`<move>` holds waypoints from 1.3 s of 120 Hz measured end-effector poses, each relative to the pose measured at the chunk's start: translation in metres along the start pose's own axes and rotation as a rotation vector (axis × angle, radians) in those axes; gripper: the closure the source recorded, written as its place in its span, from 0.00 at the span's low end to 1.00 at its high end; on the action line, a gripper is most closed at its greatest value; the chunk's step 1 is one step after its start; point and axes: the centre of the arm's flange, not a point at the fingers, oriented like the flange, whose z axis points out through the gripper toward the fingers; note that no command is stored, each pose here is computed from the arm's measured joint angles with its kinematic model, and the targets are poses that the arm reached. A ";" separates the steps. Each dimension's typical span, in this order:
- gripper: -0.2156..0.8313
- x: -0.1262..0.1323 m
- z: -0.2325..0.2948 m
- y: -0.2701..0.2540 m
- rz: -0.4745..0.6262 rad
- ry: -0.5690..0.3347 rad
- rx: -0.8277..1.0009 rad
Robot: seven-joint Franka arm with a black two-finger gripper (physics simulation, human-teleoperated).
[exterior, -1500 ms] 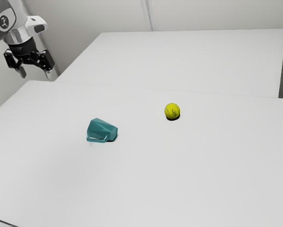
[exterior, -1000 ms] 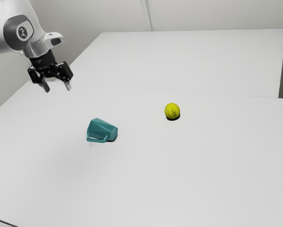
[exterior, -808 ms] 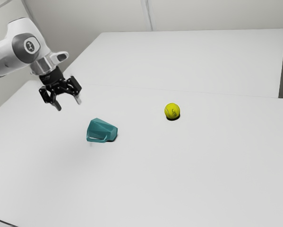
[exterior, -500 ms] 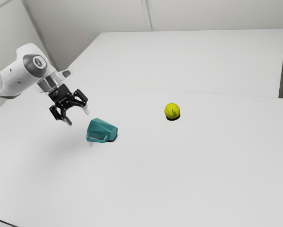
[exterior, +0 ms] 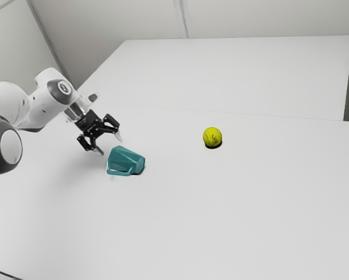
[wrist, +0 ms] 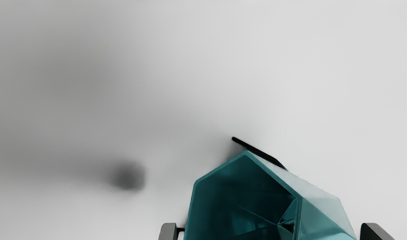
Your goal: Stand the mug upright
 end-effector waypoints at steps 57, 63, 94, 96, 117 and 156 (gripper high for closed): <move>0.40 -0.002 0.030 0.011 -0.033 -0.016 -0.171; 0.51 -0.003 0.031 0.011 -0.033 -0.018 -0.173; 0.86 -0.005 0.028 0.021 -0.014 -0.017 -0.178; 0.87 -0.005 0.029 0.023 -0.011 -0.018 -0.178; 0.93 -0.010 0.025 0.041 0.012 -0.017 -0.179; 0.95 -0.049 -0.008 0.099 0.157 0.033 -0.009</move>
